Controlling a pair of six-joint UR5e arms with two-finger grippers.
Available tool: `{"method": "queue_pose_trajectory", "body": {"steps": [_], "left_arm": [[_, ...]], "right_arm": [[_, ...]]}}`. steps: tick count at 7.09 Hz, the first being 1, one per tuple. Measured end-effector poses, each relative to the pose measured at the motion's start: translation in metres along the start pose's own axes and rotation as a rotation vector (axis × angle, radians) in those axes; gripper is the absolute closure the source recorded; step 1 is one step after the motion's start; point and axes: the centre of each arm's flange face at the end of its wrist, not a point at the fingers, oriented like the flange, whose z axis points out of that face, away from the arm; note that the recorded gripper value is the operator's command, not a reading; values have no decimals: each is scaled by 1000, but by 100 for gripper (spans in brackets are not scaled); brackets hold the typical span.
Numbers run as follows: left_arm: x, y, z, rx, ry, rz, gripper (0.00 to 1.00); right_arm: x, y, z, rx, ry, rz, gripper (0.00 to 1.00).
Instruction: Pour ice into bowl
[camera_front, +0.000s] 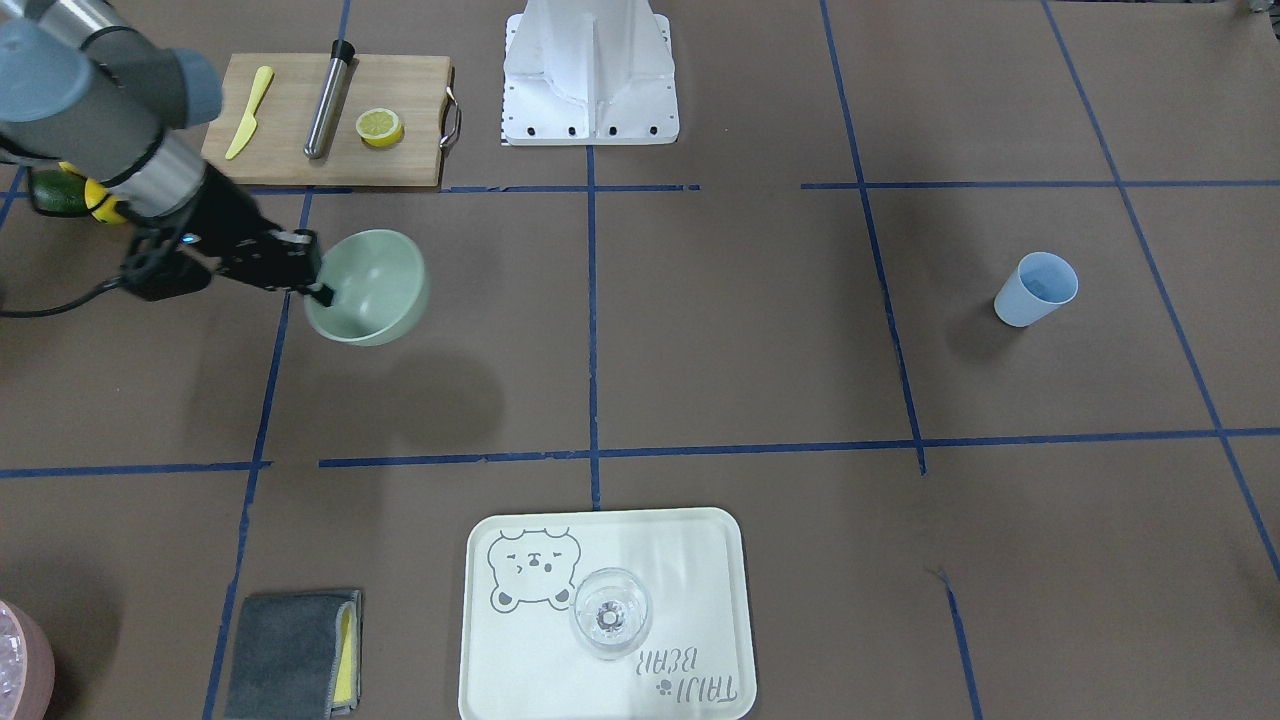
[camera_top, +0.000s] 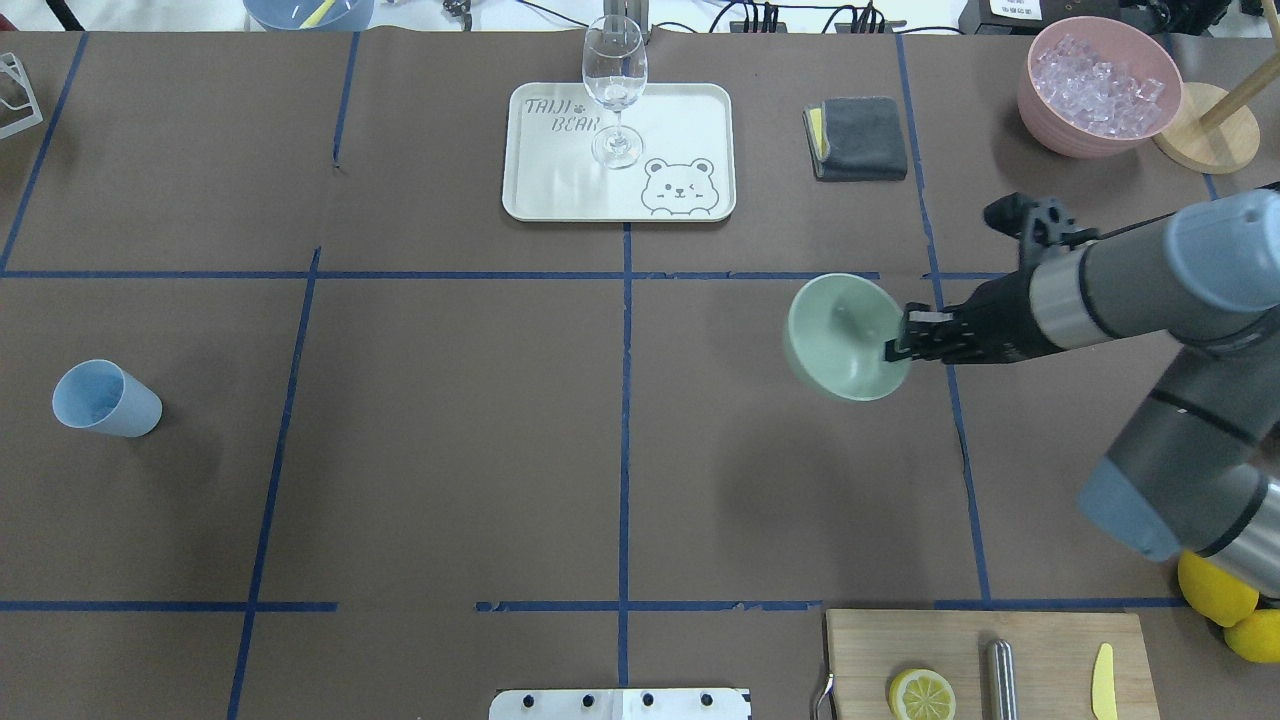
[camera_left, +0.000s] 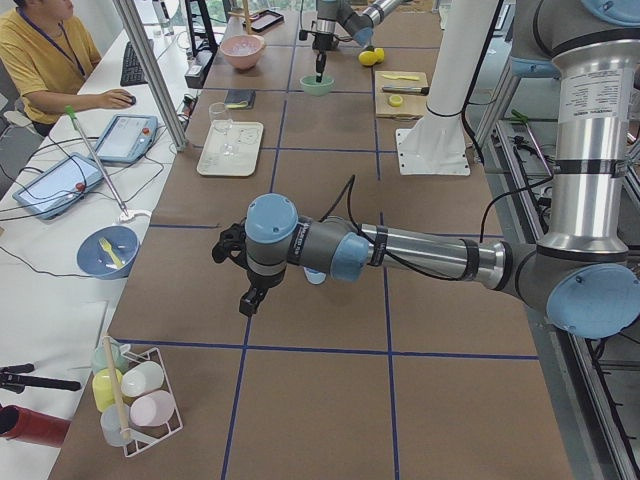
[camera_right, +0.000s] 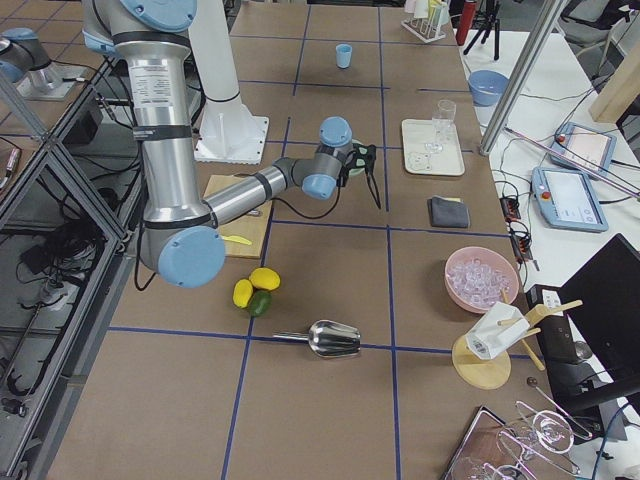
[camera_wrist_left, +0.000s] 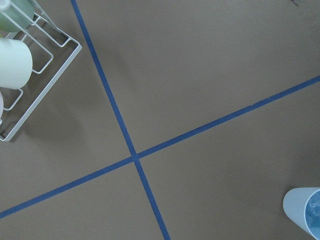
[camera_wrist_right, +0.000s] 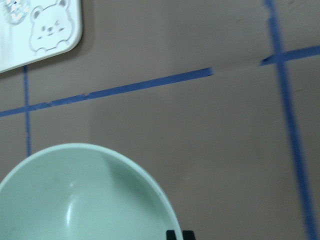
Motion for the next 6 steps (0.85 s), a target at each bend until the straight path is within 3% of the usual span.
{"method": "queue_pose_trajectory", "body": {"steps": [3,6], "left_arm": [[3,12,3,30,23,26,0],[12,8,0,73,74,58,0]], "right_arm": [[-175,71,83,19,15,89,100],[-217,67,146,67,87,140,100]]}}
